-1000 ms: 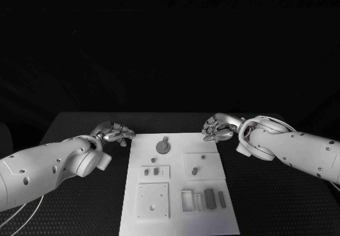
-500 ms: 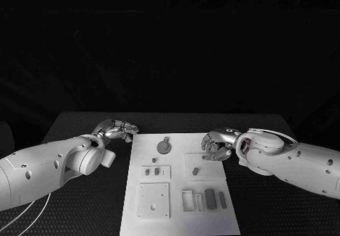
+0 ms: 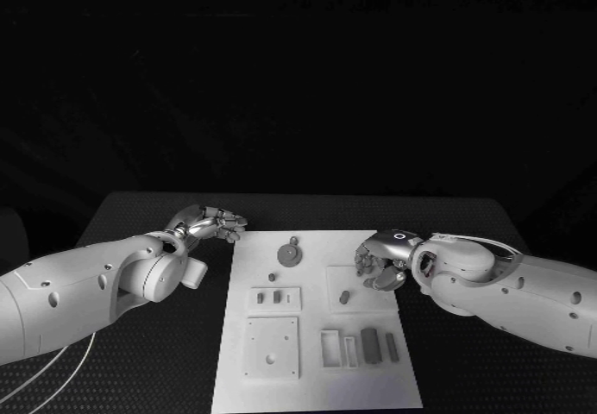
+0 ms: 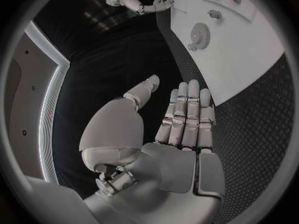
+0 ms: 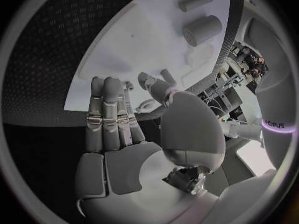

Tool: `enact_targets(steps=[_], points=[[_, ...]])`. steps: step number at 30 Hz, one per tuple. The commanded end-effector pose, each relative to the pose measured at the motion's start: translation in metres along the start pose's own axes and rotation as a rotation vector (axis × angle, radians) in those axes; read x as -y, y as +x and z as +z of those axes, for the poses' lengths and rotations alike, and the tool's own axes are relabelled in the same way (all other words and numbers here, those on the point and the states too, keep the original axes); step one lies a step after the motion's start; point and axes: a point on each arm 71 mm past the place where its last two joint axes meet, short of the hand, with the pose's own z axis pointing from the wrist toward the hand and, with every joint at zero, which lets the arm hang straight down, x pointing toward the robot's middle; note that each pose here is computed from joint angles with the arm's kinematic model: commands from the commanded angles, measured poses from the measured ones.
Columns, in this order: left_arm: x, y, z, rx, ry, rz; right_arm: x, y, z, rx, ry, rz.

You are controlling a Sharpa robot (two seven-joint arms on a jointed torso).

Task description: Assemble the parts on the task board

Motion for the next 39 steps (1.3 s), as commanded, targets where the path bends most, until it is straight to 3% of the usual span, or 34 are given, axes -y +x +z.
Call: enact_targets(steps=[1, 15, 25, 39], points=[[0.0024, 0.0028, -0.0002, -0.025, 0.018, -0.022, -0.001, 0.003, 0.002, 0.004, 0.004, -0.033], [0.0024, 0.0041, -0.0007, -0.030, 0.012, -0.024, -0.013, 0.011, 0.009, 0.017, -0.019, -0.035], [0.0019, 0.0047, -0.0010, -0.037, 0.005, -0.025, -0.016, 0.018, 0.010, -0.017, -0.028, -0.071], [0.0008, 0.0034, -0.0011, -0.034, -0.006, -0.024, -0.021, 0.031, 0.011, -0.020, -0.027, -0.135]])
